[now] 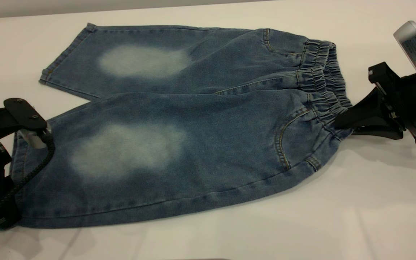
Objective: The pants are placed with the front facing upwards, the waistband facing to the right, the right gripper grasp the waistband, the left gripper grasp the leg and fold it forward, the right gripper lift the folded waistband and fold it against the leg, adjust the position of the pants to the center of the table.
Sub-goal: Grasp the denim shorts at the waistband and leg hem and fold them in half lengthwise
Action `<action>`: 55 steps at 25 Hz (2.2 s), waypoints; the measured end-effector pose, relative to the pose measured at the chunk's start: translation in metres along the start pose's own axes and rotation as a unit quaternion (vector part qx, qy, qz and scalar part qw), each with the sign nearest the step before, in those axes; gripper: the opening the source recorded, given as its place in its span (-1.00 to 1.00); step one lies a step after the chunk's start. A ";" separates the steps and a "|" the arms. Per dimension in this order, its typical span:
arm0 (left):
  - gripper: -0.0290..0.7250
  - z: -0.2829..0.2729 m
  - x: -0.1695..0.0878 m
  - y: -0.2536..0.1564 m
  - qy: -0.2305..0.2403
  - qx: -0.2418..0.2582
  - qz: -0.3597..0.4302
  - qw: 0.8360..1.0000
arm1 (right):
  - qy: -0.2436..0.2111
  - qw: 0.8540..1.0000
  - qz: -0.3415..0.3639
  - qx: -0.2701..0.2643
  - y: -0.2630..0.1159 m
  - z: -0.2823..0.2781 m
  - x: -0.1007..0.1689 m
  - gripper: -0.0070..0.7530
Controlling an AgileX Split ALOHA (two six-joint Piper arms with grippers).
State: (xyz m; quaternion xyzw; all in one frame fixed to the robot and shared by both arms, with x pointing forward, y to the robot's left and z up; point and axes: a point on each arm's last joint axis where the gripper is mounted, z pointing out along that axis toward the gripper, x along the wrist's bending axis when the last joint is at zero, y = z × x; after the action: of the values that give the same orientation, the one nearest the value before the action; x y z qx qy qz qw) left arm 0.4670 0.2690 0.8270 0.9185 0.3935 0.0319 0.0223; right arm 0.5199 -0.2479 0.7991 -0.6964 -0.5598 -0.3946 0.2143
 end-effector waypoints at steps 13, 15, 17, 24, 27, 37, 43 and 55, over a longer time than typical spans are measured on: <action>-0.77 -0.075 -0.005 -0.005 0.023 -0.039 -0.001 0.999 | 0.022 0.999 -0.016 0.036 -0.019 -0.020 0.022 -0.83; -0.77 -0.092 -0.009 -0.009 0.027 -0.046 0.000 0.999 | 0.018 0.999 -0.001 0.045 -0.033 -0.024 0.022 -0.83; -0.77 -0.105 -0.014 -0.017 0.026 -0.046 0.001 0.999 | 0.016 0.999 0.012 0.050 -0.045 -0.031 0.023 -0.83; -0.77 -0.149 -0.025 -0.036 0.078 -0.100 -0.023 0.992 | 0.017 0.998 0.043 0.049 -0.081 -0.057 0.042 -0.83; -0.77 -0.162 -0.016 -0.033 0.120 -0.113 -0.045 0.985 | 0.028 0.996 0.073 0.036 -0.085 -0.066 0.054 -0.83; -0.77 -0.154 0.045 0.040 0.185 -0.145 -0.062 0.970 | 0.075 0.964 0.252 -0.028 -0.050 -0.072 0.072 -0.83; -0.77 -0.112 0.082 0.097 0.175 -0.157 -0.057 0.970 | 0.062 0.949 0.304 -0.050 -0.014 -0.063 0.068 -0.83; -0.77 -0.084 0.115 0.184 0.187 -0.198 -0.034 0.962 | 0.026 0.910 0.411 -0.049 0.024 -0.027 0.030 -0.82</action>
State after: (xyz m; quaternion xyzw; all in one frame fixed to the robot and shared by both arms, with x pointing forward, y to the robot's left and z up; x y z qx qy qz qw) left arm 0.6729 0.2271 0.9273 0.8593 0.4079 0.2797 0.1305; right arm 0.5360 -0.2562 0.8428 -0.8640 -0.1990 -0.3162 0.3376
